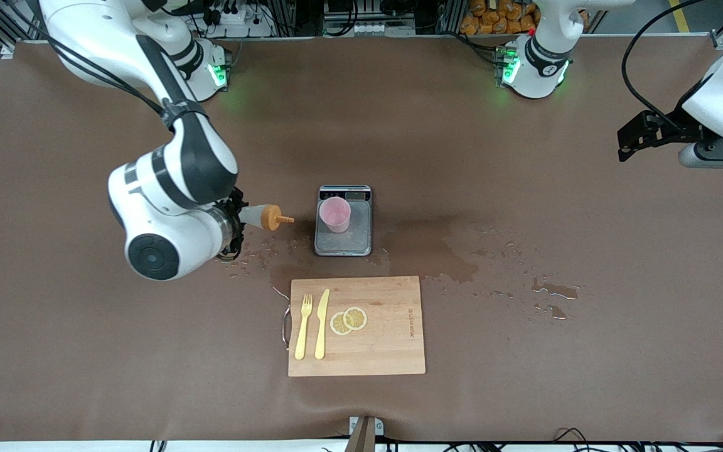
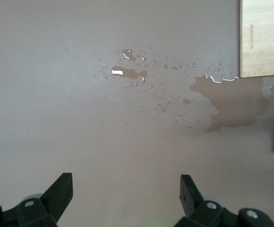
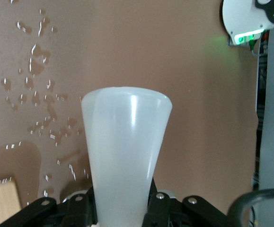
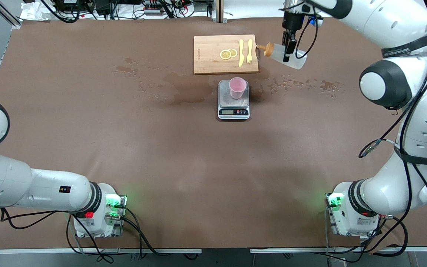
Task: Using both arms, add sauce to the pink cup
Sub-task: 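Carry the bottle back with the right gripper and lower it onto the table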
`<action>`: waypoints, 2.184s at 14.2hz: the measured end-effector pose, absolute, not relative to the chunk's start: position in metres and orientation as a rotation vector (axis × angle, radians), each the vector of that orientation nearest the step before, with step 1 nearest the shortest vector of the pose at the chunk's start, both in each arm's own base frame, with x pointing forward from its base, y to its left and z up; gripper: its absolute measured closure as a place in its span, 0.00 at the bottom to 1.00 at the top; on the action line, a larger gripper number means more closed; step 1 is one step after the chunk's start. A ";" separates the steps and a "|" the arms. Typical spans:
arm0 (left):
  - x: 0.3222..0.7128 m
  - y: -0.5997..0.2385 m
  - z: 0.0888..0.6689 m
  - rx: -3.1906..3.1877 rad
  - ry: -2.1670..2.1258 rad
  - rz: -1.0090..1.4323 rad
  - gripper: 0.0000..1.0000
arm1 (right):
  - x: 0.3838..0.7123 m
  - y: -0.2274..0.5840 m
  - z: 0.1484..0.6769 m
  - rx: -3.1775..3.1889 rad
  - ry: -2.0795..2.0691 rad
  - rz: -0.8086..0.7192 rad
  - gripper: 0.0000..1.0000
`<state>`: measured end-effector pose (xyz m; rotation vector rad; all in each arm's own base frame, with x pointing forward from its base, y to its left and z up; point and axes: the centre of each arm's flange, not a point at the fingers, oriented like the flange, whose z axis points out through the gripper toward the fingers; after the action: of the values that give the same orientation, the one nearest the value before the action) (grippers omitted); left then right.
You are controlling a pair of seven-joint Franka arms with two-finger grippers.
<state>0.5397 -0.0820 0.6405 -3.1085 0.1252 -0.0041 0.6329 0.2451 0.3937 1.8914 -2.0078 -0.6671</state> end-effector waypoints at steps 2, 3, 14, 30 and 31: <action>0.540 -0.082 0.640 -3.109 0.125 -0.004 0.00 | 0.645 0.209 0.414 1.965 -2.031 -0.788 0.64; 0.540 -0.082 0.640 -3.109 0.125 -0.007 0.00 | 0.651 0.188 0.423 2.003 -2.041 -0.837 0.64; 0.542 -0.082 0.639 -3.109 0.124 -0.009 0.00 | 0.660 -0.041 0.416 2.370 -1.969 -1.341 0.64; 0.543 -0.077 0.635 -3.109 0.110 0.003 0.00 | 0.621 -0.190 0.196 2.674 -1.862 -1.828 0.64; 0.543 -0.077 0.635 -3.109 0.109 0.004 0.00 | 0.617 -0.195 0.187 2.690 -1.856 -1.842 0.64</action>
<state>0.5429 -0.0766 0.6347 -3.1089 0.1095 0.0037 0.6171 -0.1954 0.1866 2.6900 -1.8558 -1.8425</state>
